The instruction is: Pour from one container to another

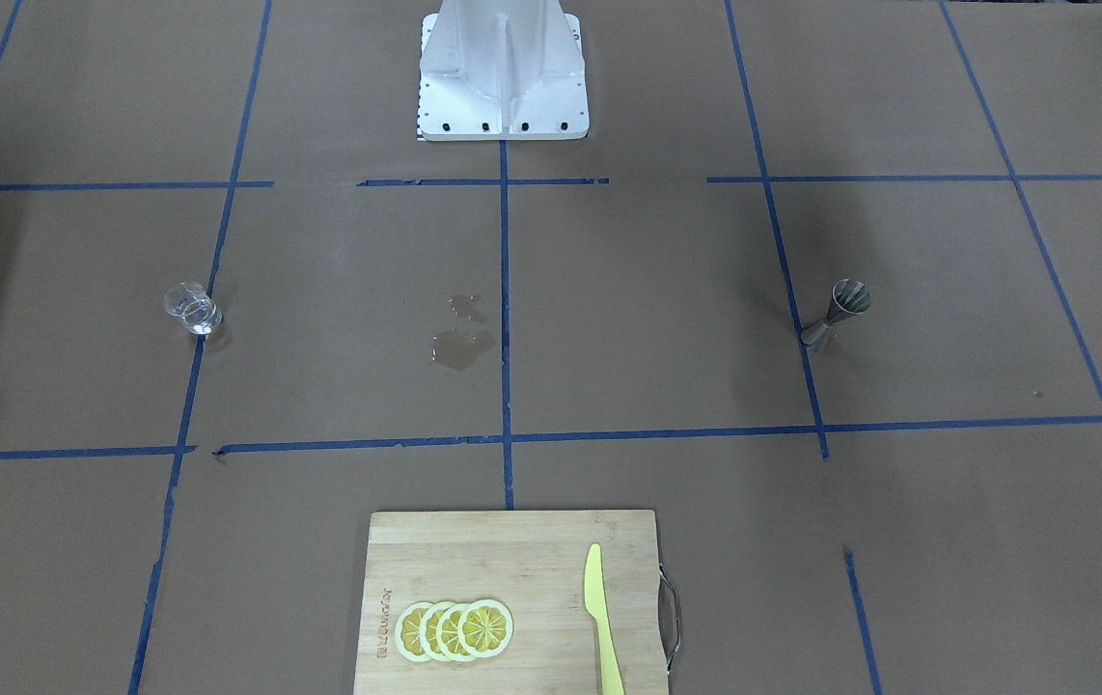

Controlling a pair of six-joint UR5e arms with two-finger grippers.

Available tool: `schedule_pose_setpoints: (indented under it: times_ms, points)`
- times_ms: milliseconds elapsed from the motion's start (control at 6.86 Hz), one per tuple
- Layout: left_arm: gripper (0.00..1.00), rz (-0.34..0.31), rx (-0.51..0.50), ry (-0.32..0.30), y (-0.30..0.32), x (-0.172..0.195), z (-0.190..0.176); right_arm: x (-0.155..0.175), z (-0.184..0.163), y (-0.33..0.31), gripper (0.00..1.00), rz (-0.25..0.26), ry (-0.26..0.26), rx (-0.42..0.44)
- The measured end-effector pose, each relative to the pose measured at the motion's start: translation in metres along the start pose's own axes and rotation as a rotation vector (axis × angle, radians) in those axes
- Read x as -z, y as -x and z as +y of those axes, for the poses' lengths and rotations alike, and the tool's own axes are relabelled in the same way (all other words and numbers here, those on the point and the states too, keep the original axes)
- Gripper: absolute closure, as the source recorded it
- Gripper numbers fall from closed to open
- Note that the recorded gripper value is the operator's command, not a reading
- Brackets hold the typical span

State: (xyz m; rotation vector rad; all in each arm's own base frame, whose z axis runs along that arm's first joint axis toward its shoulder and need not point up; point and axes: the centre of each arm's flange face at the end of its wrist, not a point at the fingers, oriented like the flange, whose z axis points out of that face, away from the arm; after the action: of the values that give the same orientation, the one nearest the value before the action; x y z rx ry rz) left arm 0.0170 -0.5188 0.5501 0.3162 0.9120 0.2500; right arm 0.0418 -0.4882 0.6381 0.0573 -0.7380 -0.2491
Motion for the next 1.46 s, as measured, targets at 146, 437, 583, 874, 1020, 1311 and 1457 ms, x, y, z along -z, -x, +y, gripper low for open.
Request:
schedule_pose_setpoints:
  times_ms: [146,437,583,874,1020,1311,1457]
  points:
    - [0.00,0.022,0.016,-0.061,-0.037,-0.023,-0.005,0.000,0.000,0.000,0.00,0.002,-0.010,0.010]
    - [0.00,0.006,0.104,-0.227,-0.104,-0.067,0.017,-0.005,0.010,-0.002,0.00,0.009,-0.045,0.042]
    - [0.00,0.002,0.134,-0.292,-0.138,-0.079,0.036,-0.009,0.015,-0.004,0.00,0.010,-0.051,0.047]
    - [0.00,0.005,0.209,-0.371,-0.202,-0.083,0.075,-0.011,0.017,-0.005,0.00,0.008,-0.055,0.050]
    - [0.00,0.005,0.243,-0.403,-0.236,-0.090,0.092,-0.011,0.017,-0.005,0.00,0.008,-0.055,0.050]
    - [0.02,-0.045,0.248,-0.507,-0.278,-0.108,0.116,-0.012,0.018,-0.005,0.00,0.007,-0.055,0.050]
    - [0.02,-0.084,0.236,-0.565,-0.288,-0.116,0.124,-0.012,0.018,-0.005,0.00,0.007,-0.053,0.049]
